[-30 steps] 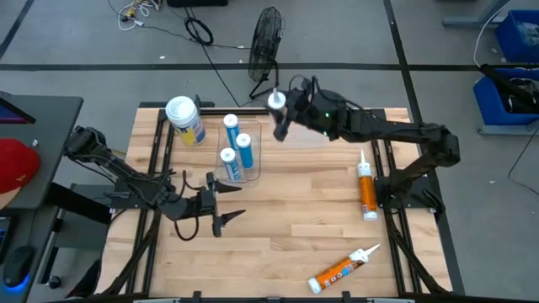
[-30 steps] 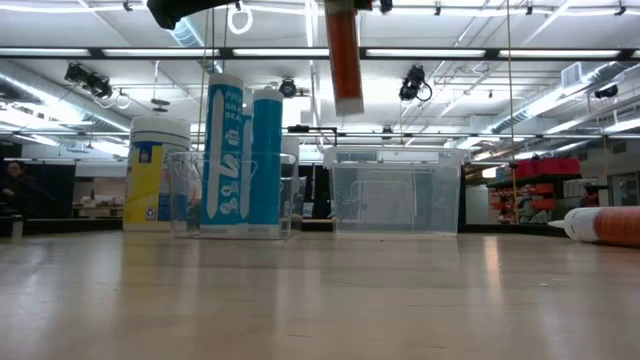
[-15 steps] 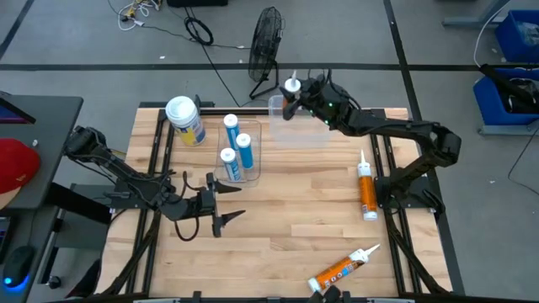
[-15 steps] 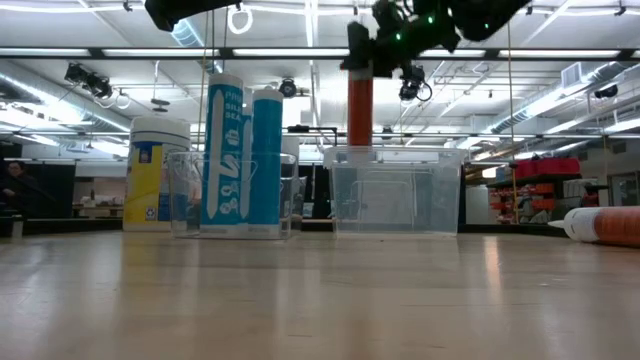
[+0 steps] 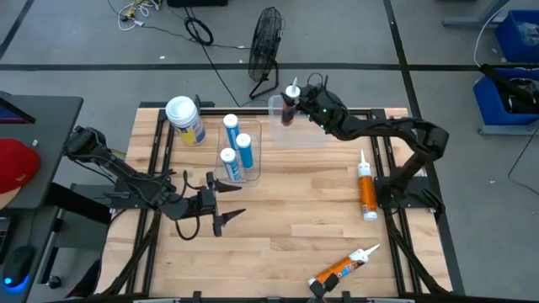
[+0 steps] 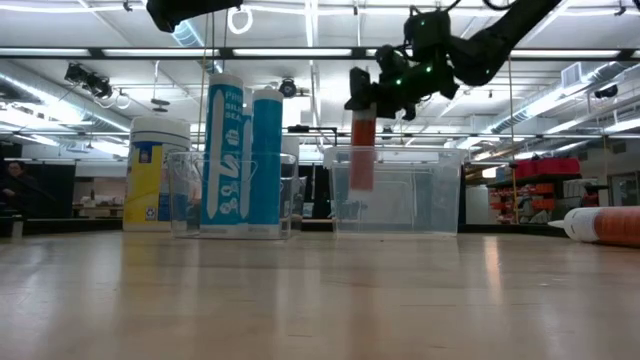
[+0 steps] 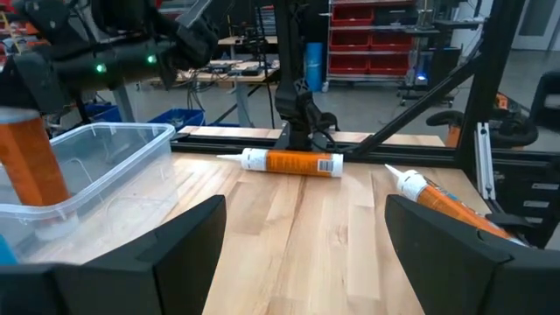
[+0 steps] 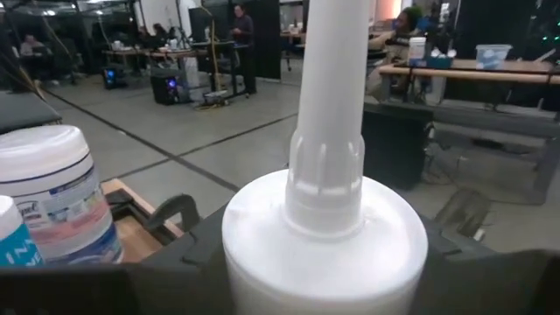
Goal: Pick & place silicon tubes, Sealant and Lysol wipes
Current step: Put the middle left orange sealant into the right transparent bin, then put the bottom orange sealant into the right transparent bin
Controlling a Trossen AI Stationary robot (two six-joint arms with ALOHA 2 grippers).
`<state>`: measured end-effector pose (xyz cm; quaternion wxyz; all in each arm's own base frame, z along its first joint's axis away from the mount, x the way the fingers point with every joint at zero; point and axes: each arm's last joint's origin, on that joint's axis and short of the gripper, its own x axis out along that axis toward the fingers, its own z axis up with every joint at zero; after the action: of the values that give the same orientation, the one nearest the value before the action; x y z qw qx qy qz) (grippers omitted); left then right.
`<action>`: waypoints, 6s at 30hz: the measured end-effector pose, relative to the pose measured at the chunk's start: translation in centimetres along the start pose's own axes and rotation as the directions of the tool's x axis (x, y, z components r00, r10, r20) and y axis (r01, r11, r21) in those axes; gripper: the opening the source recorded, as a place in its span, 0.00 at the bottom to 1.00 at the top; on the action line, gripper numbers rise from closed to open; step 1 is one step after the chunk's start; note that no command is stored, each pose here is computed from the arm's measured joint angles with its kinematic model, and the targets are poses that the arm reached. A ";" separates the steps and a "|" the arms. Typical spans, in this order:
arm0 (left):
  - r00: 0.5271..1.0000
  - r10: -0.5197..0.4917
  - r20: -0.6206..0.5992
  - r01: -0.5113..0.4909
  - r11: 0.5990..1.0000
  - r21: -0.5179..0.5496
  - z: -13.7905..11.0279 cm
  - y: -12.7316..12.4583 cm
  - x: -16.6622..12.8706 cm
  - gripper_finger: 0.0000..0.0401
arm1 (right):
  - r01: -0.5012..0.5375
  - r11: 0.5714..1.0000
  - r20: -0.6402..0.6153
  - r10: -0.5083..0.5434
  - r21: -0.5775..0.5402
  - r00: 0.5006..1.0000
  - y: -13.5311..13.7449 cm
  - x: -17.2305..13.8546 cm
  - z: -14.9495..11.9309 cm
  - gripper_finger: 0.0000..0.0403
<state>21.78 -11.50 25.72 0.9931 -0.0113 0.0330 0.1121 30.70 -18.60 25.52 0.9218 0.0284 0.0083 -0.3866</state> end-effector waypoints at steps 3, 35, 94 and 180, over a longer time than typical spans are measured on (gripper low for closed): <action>1.000 0.003 0.000 -0.003 1.000 -0.001 0.0 0.0 0.0 0.79 | 0.008 1.000 -0.021 -0.008 0.014 1.000 -0.3 0.6 -1.0 0.50; 1.000 0.019 0.000 -0.019 1.000 -0.003 0.0 0.4 0.3 0.79 | 0.029 1.000 -0.120 -0.029 0.004 0.992 -0.5 2.3 -5.0 0.68; 0.995 0.044 -0.089 -0.044 0.999 0.002 -1.1 0.5 0.2 0.79 | -0.315 0.948 -0.319 0.313 0.047 0.894 2.5 -16.4 7.8 0.78; 0.989 0.054 -0.141 -0.052 0.998 0.019 -1.8 0.6 0.1 0.79 | 0.555 0.678 -0.872 -0.431 -0.483 -0.232 -2.1 -16.0 -8.6 0.72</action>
<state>21.64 -10.93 23.93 0.9850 -0.0109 0.1042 0.1371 18.05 -8.18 17.41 0.4085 0.3175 0.6220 -0.5878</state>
